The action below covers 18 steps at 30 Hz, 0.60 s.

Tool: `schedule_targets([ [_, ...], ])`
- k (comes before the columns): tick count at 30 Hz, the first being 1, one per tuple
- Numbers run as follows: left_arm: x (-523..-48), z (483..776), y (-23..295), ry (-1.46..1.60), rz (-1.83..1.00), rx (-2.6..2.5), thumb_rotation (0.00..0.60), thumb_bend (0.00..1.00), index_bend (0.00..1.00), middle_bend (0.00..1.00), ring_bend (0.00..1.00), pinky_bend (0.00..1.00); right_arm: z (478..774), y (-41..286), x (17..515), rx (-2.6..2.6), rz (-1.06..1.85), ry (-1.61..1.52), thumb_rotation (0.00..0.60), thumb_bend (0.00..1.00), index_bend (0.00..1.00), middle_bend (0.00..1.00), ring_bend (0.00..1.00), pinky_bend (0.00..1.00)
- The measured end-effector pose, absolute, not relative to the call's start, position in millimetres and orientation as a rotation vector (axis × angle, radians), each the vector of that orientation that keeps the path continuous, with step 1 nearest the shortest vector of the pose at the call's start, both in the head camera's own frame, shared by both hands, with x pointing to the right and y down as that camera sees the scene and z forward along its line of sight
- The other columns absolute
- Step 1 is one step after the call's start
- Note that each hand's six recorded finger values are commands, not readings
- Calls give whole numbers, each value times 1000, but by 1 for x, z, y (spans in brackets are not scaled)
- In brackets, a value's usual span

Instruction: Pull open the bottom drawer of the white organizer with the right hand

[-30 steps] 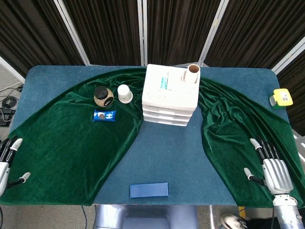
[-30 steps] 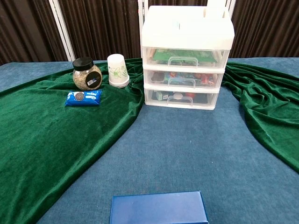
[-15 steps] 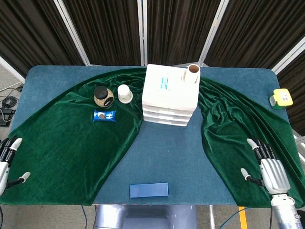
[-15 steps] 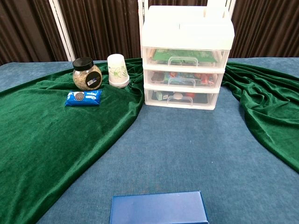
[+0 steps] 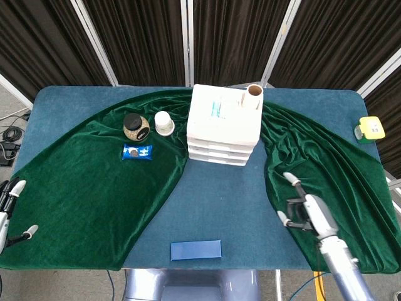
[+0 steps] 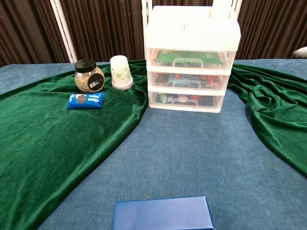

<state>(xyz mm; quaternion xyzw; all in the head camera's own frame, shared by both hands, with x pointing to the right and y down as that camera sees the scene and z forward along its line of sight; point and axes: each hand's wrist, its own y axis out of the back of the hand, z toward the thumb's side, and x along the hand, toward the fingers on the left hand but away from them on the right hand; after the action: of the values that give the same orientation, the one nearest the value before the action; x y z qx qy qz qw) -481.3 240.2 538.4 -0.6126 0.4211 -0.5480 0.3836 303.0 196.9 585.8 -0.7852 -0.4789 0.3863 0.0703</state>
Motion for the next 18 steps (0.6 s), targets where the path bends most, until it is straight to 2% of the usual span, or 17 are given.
schedule_targets([
  [7,-483,537,239,1091,-1387,-1580,600,111,0,0,0,0,614,188,251,-2638,1161,-1534,600,460,53,908,971,903],
  [18,-486,538,237,1104,-1378,-1615,600,111,0,0,0,0,668,184,175,-3012,1171,-1710,600,523,73,908,974,905],
])
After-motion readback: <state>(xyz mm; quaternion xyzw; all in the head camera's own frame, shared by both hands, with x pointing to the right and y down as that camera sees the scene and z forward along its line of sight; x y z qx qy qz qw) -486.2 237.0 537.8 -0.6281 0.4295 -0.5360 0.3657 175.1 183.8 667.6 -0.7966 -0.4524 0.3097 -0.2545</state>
